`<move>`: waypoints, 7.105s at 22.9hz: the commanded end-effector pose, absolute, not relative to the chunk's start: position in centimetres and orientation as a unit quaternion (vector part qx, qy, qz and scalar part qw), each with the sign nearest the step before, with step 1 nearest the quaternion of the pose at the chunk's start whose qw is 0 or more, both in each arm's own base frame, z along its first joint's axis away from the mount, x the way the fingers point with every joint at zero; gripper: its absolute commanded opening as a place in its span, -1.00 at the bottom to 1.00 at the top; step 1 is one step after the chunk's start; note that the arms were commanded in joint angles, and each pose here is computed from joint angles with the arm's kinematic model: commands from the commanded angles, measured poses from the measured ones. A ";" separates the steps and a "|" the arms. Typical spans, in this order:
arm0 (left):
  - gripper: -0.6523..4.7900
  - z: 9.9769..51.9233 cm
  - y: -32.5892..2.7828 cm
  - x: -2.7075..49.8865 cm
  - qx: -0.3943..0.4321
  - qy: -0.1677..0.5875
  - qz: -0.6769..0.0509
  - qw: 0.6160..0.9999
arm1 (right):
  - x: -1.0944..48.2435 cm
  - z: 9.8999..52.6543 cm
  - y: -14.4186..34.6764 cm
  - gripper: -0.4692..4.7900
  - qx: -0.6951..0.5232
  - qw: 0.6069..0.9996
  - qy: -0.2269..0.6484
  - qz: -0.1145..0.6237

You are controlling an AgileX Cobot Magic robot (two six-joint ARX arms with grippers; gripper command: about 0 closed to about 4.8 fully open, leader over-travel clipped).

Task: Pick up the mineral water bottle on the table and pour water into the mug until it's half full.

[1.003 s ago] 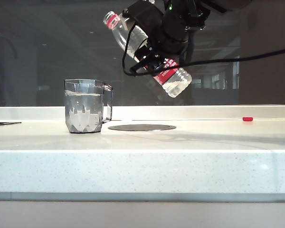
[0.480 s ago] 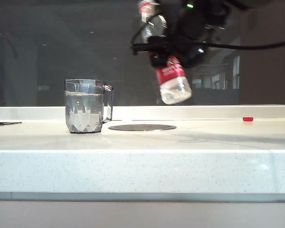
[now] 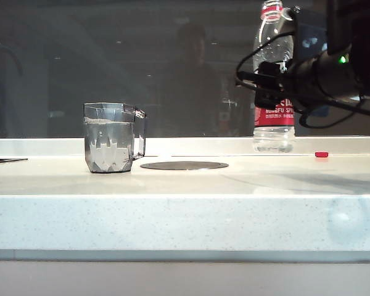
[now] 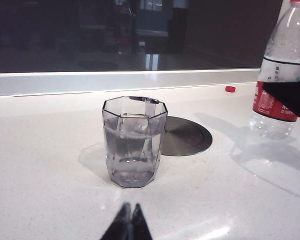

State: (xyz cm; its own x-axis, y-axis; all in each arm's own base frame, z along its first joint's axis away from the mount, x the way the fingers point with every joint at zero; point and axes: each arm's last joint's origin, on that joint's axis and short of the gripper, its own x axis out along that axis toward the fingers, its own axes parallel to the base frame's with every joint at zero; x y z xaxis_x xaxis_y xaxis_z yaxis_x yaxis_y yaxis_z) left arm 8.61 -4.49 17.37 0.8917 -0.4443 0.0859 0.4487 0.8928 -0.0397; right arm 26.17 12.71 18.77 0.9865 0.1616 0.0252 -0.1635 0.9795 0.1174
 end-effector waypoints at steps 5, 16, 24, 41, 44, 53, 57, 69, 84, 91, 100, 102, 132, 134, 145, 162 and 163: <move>-0.77 17.5 -4.5 8.6 -0.029 -0.043 -0.231 0.972 | 27.3 17.0 12.8 0.04 0.072 0.993 -0.035 0.081; -0.77 17.5 -4.5 8.6 -0.029 -0.043 -0.231 0.972 | 26.8 15.0 12.7 0.78 0.059 0.995 -0.002 0.082; -0.77 17.4 -4.5 8.6 -0.027 -0.036 -0.231 0.972 | 25.1 14.2 12.0 1.00 0.084 0.992 -0.010 0.098; -0.77 17.3 -3.5 9.1 -0.024 -0.032 -0.174 0.984 | 21.0 15.4 12.1 1.00 0.125 0.978 -0.024 0.165; -0.77 17.2 -2.9 9.3 -0.022 -0.029 -0.142 0.989 | 19.8 15.9 12.9 1.00 0.131 0.973 -0.032 0.186; -0.77 17.4 -0.8 9.7 -0.019 -0.039 -0.035 0.998 | 15.4 17.7 13.7 0.95 0.154 0.955 -0.062 0.244; -0.77 17.3 -0.2 9.7 -0.018 -0.036 -0.003 0.999 | 13.8 18.1 12.3 0.17 0.161 0.952 -0.085 0.246; -0.77 17.3 0.1 9.7 -0.017 -0.037 0.011 0.999 | 12.2 18.5 10.4 -0.85 0.159 0.962 -0.075 0.209; -0.77 17.3 0.1 9.7 -0.017 -0.037 0.011 0.999 | 12.2 18.5 10.2 -0.81 0.146 0.970 -0.073 0.178; -0.77 17.3 0.1 9.7 -0.017 -0.037 0.011 0.999 | 12.3 17.9 10.2 -0.81 0.129 0.975 -0.048 0.177; -0.77 17.3 0.2 9.7 -0.017 -0.036 0.013 0.999 | 11.9 18.6 8.7 -0.81 0.072 0.991 -0.063 0.095; -0.77 17.3 0.2 9.7 -0.017 -0.036 0.012 0.999 | 11.8 18.9 7.5 -0.81 0.072 0.992 -0.071 0.079; -0.77 17.2 0.2 9.7 -0.017 -0.033 0.013 0.999 | 9.7 17.2 -0.5 -0.82 0.010 0.998 -0.044 -0.032; -0.77 17.2 0.2 9.7 -0.017 -0.033 0.013 0.999 | 9.7 17.2 -0.5 -0.82 0.010 0.998 -0.044 -0.033; -0.77 17.3 0.2 9.7 -0.017 -0.034 0.013 0.999 | 9.7 17.2 -0.6 -0.82 0.013 0.998 -0.041 -0.036; -0.77 17.3 0.2 9.7 -0.017 -0.034 0.013 0.999 | 9.7 17.2 -0.6 -0.82 0.013 0.998 -0.041 -0.036; -0.77 17.3 0.2 9.7 -0.017 -0.034 0.013 0.999 | 9.7 17.2 -0.6 -0.82 0.013 0.998 -0.041 -0.036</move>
State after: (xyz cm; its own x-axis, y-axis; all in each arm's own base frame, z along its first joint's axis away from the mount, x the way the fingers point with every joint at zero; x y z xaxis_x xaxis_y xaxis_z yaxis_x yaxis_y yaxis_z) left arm 9.73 0.14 17.05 0.9983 0.0252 0.0524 -0.0232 0.9990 -0.0383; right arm 9.71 -0.54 17.10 0.9955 -0.0685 0.0654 0.0668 0.9974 0.0273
